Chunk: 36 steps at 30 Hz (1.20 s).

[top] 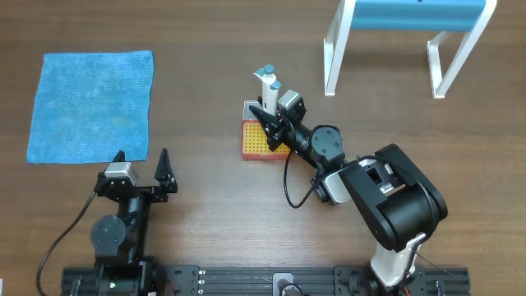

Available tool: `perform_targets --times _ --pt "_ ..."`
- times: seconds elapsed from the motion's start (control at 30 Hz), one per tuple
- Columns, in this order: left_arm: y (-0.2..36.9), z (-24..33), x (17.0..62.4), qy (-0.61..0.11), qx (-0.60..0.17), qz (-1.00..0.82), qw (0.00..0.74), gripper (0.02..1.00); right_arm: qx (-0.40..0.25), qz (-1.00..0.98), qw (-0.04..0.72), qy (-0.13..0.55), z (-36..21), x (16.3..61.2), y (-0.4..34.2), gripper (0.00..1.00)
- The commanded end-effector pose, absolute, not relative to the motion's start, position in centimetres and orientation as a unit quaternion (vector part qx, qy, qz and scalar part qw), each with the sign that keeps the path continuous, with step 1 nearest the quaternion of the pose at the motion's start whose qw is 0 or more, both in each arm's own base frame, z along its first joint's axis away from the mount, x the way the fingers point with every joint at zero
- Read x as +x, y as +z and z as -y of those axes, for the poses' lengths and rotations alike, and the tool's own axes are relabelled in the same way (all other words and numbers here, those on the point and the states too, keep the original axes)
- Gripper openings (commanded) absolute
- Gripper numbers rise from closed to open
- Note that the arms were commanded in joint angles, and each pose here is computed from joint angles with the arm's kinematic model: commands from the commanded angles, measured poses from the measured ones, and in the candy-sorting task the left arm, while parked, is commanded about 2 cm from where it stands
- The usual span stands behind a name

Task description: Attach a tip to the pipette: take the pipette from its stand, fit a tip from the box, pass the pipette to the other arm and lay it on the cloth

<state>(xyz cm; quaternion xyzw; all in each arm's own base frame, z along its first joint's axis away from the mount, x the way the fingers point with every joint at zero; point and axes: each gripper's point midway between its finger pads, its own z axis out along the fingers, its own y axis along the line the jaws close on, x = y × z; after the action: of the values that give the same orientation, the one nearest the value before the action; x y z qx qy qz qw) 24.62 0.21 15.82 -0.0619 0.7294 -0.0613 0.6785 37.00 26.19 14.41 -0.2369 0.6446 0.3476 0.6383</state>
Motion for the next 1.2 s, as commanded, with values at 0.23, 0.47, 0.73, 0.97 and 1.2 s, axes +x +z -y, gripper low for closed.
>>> perform_targets --times 0.23,0.47,0.73,0.97,1.2 --pt "15.7 -0.1 24.6 -0.059 -0.054 -0.73 0.679 0.936 -0.244 -0.624 0.655 0.349 -26.4 37.2 16.2 0.071" --pt "15.7 -0.1 24.6 -0.059 -0.054 -0.73 0.679 0.936 -0.242 -0.621 0.659 0.348 -26.5 37.6 16.6 0.071" --pt "15.7 -0.1 24.6 -0.059 -0.054 -0.73 0.679 0.934 -0.24 -0.627 0.656 0.345 -26.4 37.8 16.0 0.073" --pt "15.7 -0.1 24.6 -0.059 -0.054 -0.73 0.679 0.936 -0.239 -0.631 0.653 0.345 -26.4 37.8 15.6 0.071" --pt "15.7 -0.1 24.6 -0.059 -0.054 -0.73 0.679 0.934 -0.239 -0.639 0.645 0.343 -26.4 37.9 14.6 0.071"
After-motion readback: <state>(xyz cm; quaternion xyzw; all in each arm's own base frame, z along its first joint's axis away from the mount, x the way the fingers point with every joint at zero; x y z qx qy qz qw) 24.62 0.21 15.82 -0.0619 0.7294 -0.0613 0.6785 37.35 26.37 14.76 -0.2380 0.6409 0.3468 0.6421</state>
